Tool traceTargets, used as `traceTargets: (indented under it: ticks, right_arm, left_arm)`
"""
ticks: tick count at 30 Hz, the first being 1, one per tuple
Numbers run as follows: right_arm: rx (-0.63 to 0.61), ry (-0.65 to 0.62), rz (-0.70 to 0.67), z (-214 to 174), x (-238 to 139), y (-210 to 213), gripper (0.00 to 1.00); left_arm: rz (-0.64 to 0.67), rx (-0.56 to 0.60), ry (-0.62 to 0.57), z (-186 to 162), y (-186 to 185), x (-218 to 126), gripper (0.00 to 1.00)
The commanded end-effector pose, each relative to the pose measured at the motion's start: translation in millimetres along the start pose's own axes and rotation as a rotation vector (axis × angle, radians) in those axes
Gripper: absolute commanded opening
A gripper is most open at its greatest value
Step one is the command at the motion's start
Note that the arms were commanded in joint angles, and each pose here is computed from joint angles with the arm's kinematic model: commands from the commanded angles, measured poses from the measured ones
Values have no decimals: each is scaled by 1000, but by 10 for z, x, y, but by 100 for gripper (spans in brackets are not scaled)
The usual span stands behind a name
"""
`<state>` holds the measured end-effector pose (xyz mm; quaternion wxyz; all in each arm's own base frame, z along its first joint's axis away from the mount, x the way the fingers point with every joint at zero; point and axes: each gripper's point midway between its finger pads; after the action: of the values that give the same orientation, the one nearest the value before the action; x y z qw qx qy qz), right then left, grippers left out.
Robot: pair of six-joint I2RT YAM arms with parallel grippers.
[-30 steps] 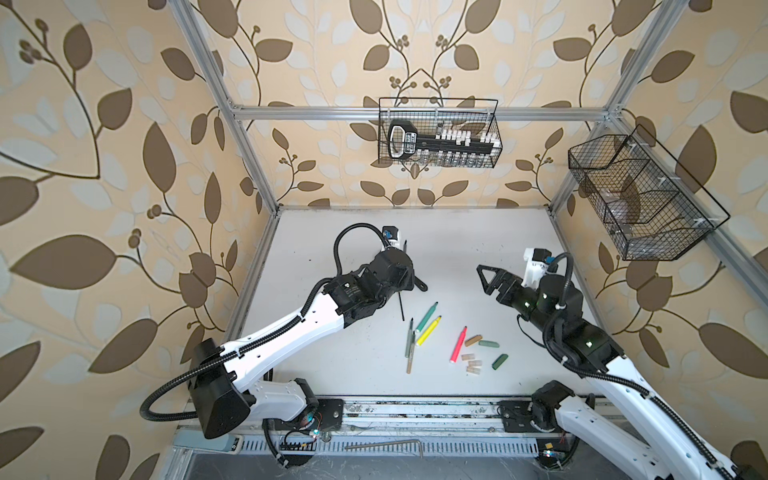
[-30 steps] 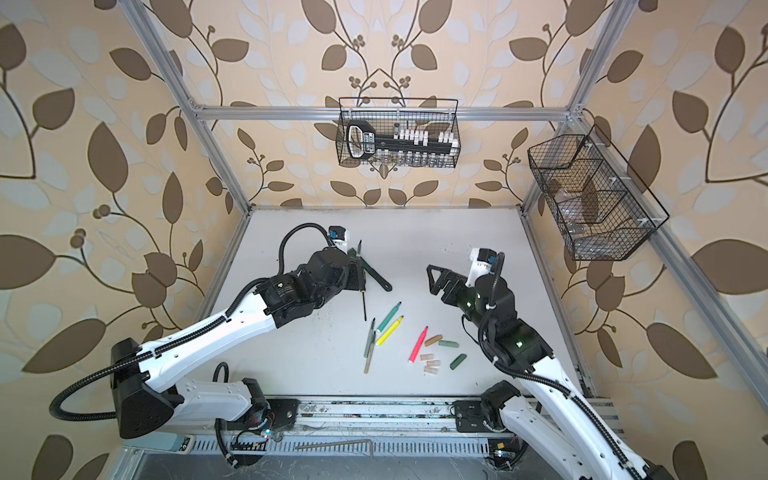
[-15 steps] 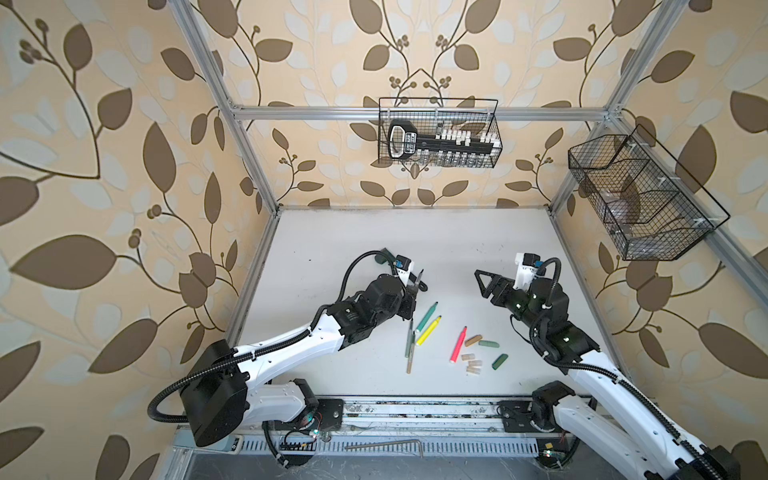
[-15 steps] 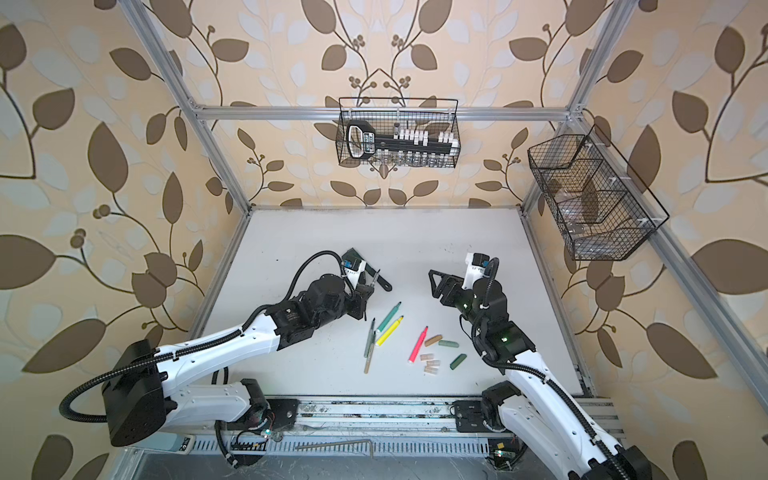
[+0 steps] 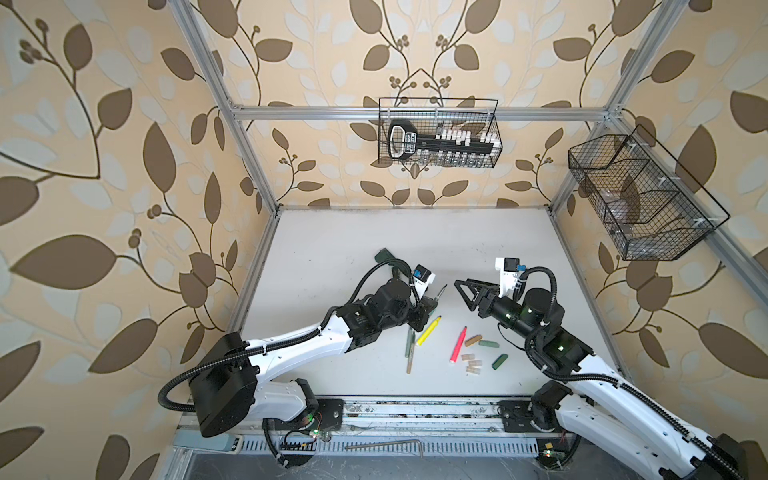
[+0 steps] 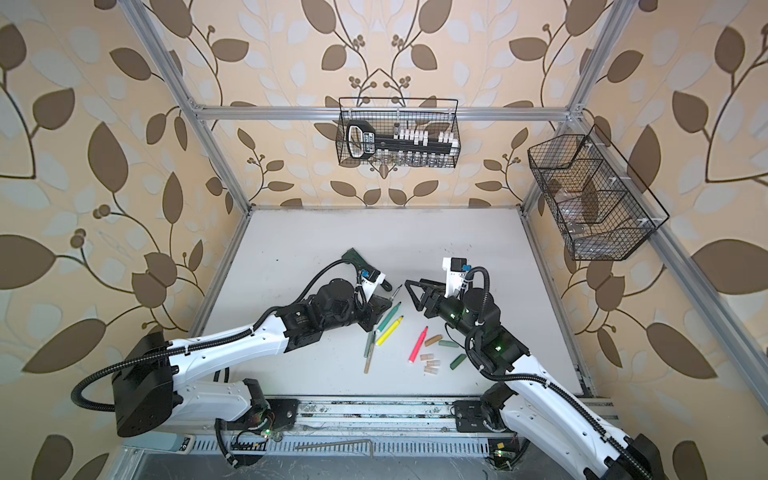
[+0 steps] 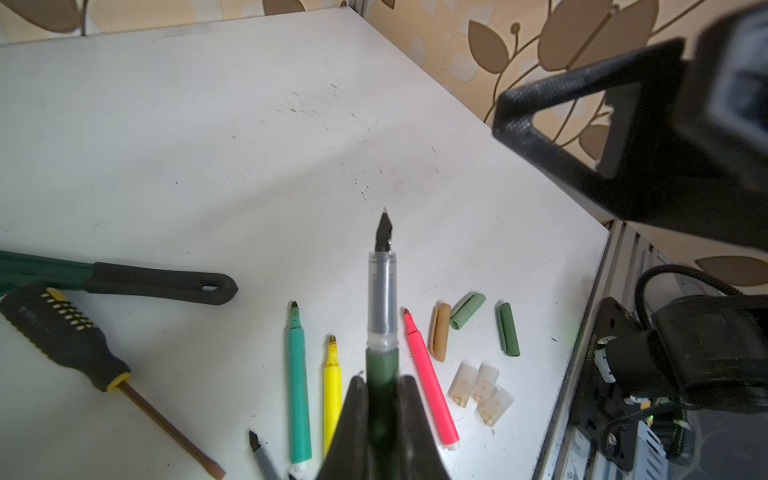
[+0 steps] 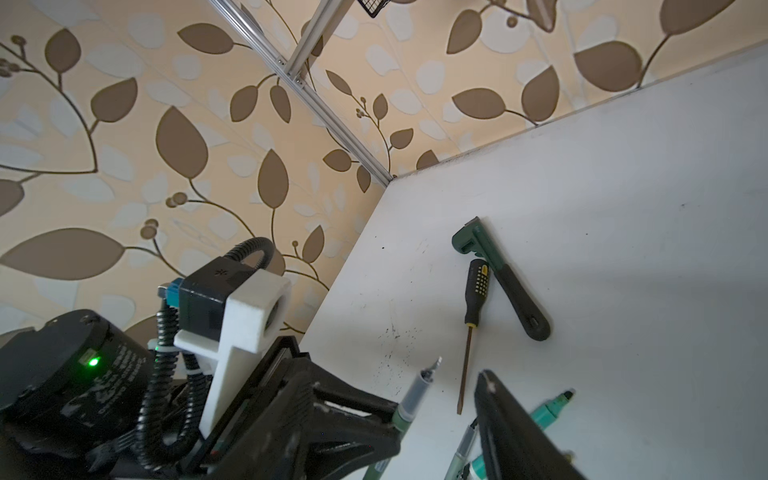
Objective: Insert the pens into the pen caps
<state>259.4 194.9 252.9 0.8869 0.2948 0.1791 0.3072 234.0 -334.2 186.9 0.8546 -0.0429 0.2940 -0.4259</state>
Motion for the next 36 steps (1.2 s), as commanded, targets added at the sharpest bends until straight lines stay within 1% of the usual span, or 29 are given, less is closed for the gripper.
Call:
traceTargets:
  ticks: [1,5,10,14,21,26,28,32,35,36]
  right_arm:
    - [-7,-16,49,90,40,152,61]
    - [26,17,28,-36,126,71,56]
    - [41,28,2,-150,177,6,57]
    - [42,35,6,-205,198,37,57]
    - [55,53,-32,-322,249,-43,57]
    - [74,73,-37,-392,305,-80,54]
    - [84,87,-28,-430,335,-71,49]
    - [96,104,2,-473,383,-20,33]
    - [101,111,17,-494,391,18,20]
    - [106,113,17,-501,392,20,14]
  left_arm:
    - [-88,72,-64,250,-289,-39,0]
    - [-68,83,-77,256,-297,-69,0]
    - [-13,71,-111,300,-201,-133,0]
    - [-6,71,-122,315,-189,-162,0]
    - [-20,70,-143,334,-214,-217,0]
    - [-34,73,-155,344,-236,-253,0]
    - [-42,75,-157,347,-253,-259,0]
    - [-44,76,-144,328,-258,-226,0]
    - [-37,75,-128,307,-246,-181,0]
    - [-37,76,-124,308,-247,-168,0]
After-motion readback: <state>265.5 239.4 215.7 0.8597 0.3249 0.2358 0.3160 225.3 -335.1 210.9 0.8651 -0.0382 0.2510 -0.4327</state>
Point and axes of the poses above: each gripper's point midway between its finger pads, its own x axis out along the fingers, its own y axis along the line the jaws close on, z = x × y, and after that the axes turned 1 degree about -x, right-handed
